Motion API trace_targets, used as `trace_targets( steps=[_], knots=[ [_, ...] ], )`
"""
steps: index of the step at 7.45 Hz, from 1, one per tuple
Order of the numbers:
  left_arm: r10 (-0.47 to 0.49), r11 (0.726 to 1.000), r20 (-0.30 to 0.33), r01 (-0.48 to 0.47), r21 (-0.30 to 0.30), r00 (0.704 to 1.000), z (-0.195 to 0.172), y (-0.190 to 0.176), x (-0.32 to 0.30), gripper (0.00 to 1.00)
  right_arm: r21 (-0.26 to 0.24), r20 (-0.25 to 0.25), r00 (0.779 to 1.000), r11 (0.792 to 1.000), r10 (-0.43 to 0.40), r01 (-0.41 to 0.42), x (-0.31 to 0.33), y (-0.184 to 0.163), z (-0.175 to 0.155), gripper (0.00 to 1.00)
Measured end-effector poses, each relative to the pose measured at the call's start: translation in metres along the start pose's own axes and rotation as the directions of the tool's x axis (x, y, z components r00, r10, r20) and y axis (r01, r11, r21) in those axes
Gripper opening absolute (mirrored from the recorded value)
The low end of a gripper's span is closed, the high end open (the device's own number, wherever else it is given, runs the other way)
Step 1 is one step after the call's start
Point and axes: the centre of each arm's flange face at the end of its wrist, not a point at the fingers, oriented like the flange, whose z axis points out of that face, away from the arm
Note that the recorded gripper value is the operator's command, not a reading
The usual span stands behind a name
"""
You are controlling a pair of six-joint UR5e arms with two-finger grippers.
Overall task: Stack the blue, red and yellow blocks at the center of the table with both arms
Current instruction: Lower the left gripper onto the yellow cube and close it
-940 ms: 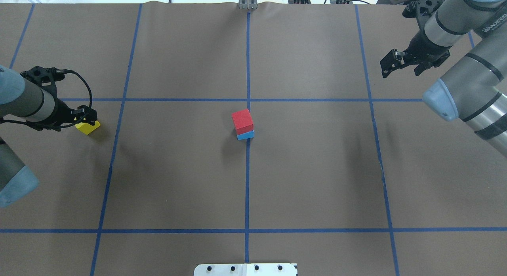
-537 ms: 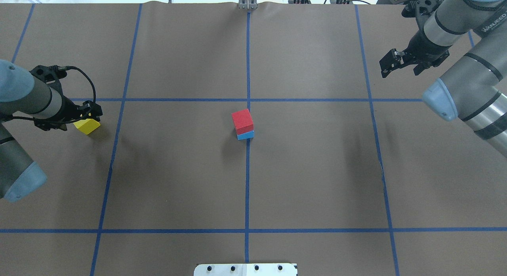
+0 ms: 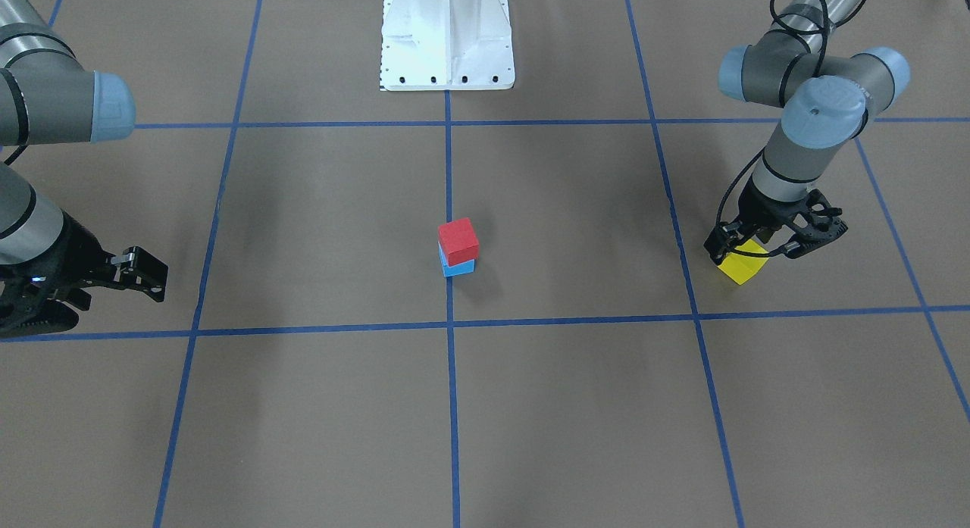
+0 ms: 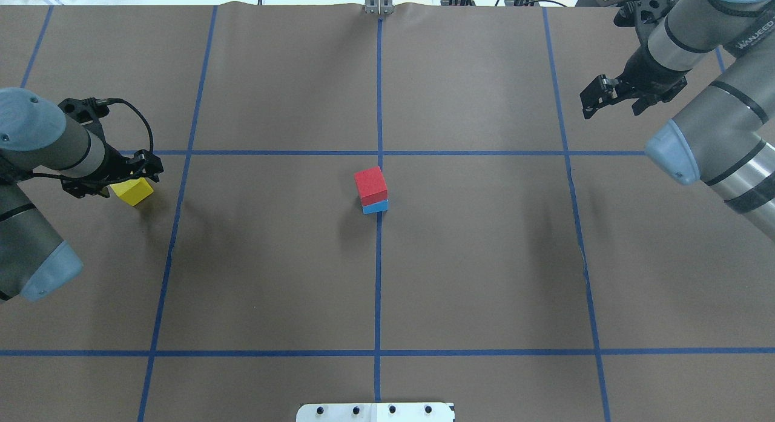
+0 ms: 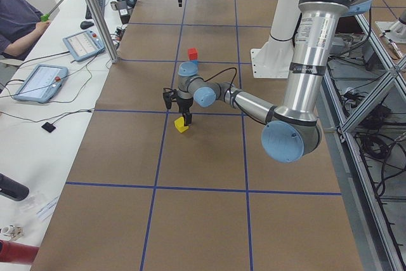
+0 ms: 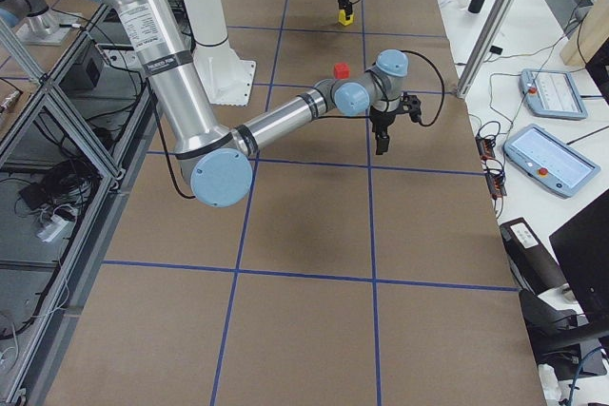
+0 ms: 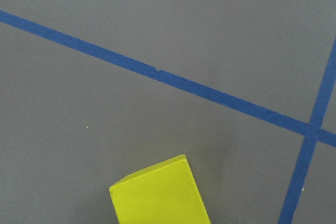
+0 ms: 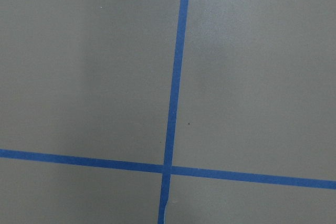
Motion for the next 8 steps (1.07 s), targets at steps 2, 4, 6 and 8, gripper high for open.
trace_targets(
  steps=[2,4,6,8],
  knots=[
    [-0.004,1.000,0.014,0.004,-0.004,1.000,0.0093,-0.0020,-0.0039,0.96,-0.001,-0.002,1.000,1.000,0.001,-0.001,0.0010,0.0003,0.0009,1.00],
    [-0.003,1.000,0.017,0.003,-0.005,1.000,0.0126,-0.0036,-0.0026,0.50,-0.001,-0.002,1.000,1.000,0.002,-0.002,0.0012,0.0003,0.0010,1.00],
    [0.001,1.000,0.015,-0.001,-0.005,1.000,0.0121,-0.0038,0.0002,0.00,0.001,-0.001,1.000,1.000,0.003,-0.003,0.0006,0.0003,0.0001,1.00],
    [0.002,1.000,0.015,-0.002,-0.004,1.000,0.0104,-0.0042,0.0007,0.00,0.002,0.000,1.000,1.000,0.006,-0.006,0.0003,0.0004,-0.0009,1.00]
  ],
)
